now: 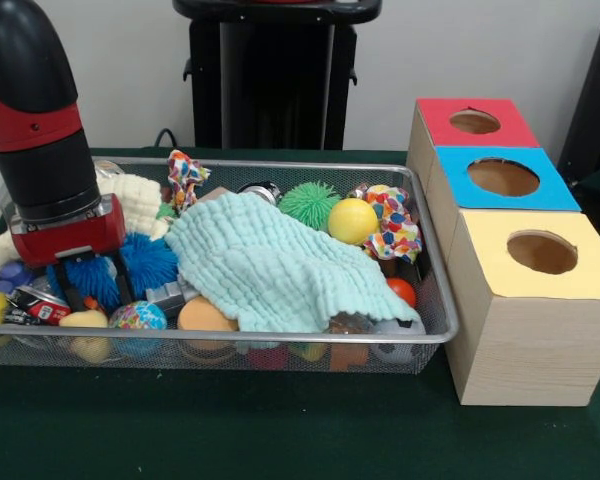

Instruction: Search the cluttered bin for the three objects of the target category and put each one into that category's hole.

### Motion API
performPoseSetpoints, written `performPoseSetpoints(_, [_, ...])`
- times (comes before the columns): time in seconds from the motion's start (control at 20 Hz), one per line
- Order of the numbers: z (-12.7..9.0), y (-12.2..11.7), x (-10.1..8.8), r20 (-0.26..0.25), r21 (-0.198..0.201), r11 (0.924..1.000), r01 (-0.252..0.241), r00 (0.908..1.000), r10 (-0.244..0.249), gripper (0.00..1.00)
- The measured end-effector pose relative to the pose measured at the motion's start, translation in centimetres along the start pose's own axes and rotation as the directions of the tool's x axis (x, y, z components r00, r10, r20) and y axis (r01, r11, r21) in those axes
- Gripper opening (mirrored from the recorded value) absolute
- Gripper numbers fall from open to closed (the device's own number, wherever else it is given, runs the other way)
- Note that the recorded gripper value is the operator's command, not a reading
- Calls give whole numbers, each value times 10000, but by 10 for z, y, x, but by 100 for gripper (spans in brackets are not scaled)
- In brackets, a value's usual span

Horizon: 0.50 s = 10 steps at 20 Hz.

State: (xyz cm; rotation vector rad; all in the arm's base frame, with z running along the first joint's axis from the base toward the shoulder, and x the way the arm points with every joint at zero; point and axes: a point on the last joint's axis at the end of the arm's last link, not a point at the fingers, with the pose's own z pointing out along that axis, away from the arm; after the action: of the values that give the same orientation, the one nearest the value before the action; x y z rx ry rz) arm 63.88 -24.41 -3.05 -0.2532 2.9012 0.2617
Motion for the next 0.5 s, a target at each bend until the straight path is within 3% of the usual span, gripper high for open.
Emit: performPoseSetpoints(0.5, [-1, 2, -1, -7, 34, 10000, 64, 10000, -64, 100])
